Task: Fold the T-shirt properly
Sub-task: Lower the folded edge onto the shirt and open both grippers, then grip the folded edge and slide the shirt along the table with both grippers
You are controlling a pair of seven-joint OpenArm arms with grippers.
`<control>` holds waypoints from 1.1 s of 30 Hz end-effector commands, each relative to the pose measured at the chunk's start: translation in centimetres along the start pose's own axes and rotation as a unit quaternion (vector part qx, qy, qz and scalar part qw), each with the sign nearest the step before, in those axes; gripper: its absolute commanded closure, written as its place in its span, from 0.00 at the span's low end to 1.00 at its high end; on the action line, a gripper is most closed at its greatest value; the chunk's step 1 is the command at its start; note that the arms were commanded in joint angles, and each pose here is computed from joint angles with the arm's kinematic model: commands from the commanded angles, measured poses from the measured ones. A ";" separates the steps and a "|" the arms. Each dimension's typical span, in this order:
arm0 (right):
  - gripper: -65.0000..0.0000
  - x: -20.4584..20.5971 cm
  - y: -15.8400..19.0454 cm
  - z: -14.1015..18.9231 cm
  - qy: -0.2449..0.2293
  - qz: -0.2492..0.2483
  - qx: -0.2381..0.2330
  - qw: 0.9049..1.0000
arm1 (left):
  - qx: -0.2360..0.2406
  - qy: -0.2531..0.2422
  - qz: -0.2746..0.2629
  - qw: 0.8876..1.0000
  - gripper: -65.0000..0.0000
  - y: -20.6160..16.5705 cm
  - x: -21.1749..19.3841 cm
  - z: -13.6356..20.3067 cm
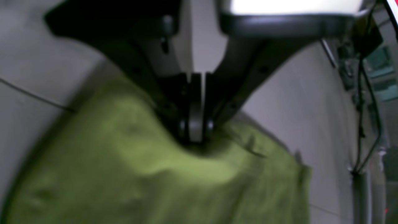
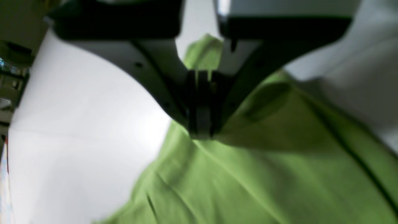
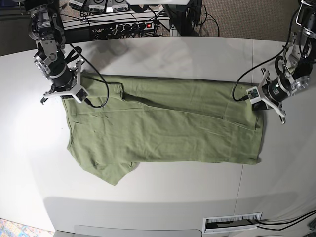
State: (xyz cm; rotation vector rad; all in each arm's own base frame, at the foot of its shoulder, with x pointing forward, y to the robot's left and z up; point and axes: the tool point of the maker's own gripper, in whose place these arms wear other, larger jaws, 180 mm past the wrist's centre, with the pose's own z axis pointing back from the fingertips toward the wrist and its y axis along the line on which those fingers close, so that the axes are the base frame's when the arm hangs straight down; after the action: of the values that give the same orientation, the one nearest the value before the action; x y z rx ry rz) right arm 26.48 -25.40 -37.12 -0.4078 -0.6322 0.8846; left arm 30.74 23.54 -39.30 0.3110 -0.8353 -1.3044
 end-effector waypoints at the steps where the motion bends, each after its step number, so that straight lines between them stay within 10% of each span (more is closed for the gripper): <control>1: 1.00 0.6 -1.2 0.3 -0.008 0.010 -0.018 1.000 | 0.043 0.018 -0.010 0.999 1.00 2.7 -0.6 0.4; 8: 1.00 0.6 -1.4 0.2 -0.005 0.022 -0.025 0.999 | 0.156 0.060 -0.048 0.985 1.00 9.2 -1.6 3.2; 16: 1.00 0.9 -2.4 -0.3 -0.006 0.015 -0.034 0.999 | 0.045 -0.027 0.022 0.998 1.00 6.0 4.2 3.6; 33: 1.00 -0.4 -3.0 -0.7 0.028 0.011 -0.037 0.999 | -0.010 -0.034 0.091 0.995 1.00 -1.4 3.2 0.4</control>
State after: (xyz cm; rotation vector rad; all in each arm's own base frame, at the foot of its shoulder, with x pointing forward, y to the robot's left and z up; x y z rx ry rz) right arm 27.57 -27.02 -37.36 -0.4689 -0.5802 0.8677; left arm 28.56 19.74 -40.00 0.1420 -0.8528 -1.1526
